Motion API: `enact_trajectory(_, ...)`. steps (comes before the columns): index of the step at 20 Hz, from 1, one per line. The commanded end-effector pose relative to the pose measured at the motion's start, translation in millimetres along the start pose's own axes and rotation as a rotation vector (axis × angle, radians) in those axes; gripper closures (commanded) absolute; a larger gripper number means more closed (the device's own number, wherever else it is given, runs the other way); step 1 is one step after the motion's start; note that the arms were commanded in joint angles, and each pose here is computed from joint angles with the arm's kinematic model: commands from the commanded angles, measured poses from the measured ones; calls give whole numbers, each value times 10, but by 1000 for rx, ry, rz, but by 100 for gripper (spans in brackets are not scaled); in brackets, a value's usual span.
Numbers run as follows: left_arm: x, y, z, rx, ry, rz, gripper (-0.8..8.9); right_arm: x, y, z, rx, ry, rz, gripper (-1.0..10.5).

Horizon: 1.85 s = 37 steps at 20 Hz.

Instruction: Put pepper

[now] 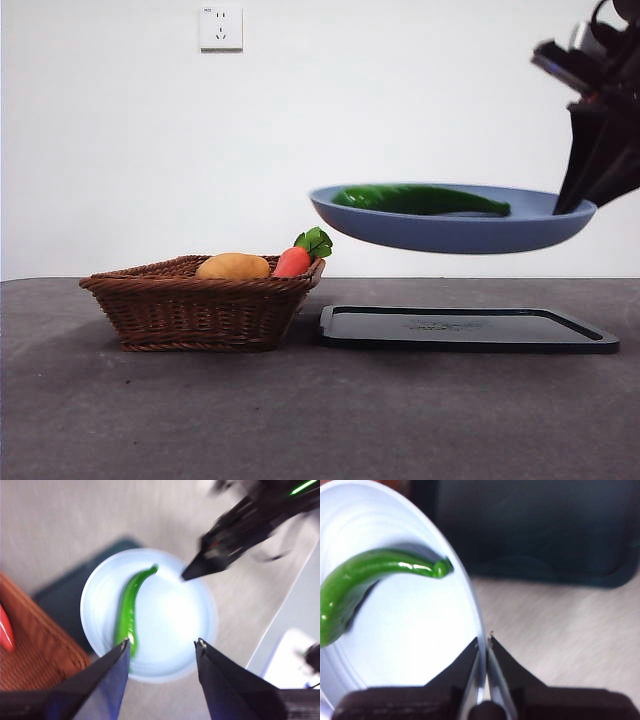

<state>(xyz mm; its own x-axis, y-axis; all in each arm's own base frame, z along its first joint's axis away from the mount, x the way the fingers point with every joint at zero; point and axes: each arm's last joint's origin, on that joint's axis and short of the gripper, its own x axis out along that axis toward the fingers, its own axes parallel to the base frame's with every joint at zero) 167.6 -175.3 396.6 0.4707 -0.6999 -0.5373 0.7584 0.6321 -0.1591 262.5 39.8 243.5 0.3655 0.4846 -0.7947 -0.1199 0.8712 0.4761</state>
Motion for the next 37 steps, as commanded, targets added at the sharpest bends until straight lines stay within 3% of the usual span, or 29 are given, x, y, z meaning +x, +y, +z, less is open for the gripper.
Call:
enact_trajectory(1, -287, -73, 36, 27, -74, -17, 577, 109, -128, 135, 54, -2, -9, 944)
enact_trajectory(6, -758, -136, -63, 36, -144, -23, 577, 407, -411, 487, 121, 26, -37, 944)
enact_trajectory(11, -868, -147, -130, 26, -127, -22, 577, 702, -573, 824, 154, 48, -45, 944)
enact_trajectory(16, -863, -145, -136, 25, -119, -19, 577, 894, -673, 892, 167, 58, -51, 944)
enact_trajectory(19, -863, -144, -136, 25, -119, -17, 577, 918, -699, 887, 167, 57, -99, 944)
enact_trajectory(24, -863, -144, -136, 24, -118, -17, 577, 919, -697, 881, 162, 64, -99, 935)
enact_trajectory(28, -863, -144, -136, 25, -118, -17, 578, 919, -695, 880, 162, 64, -99, 788)
enact_trajectory(31, -862, -143, -142, 24, -112, -16, 577, 803, -699, 895, 167, 43, -103, 787)
enact_trajectory(34, -860, -141, -161, 21, -93, -14, 578, 438, -562, 919, 124, -28, -102, 787)
enact_trajectory(37, -860, -141, -166, 21, -88, -14, 581, -106, -260, 830, 35, -101, -89, 788)
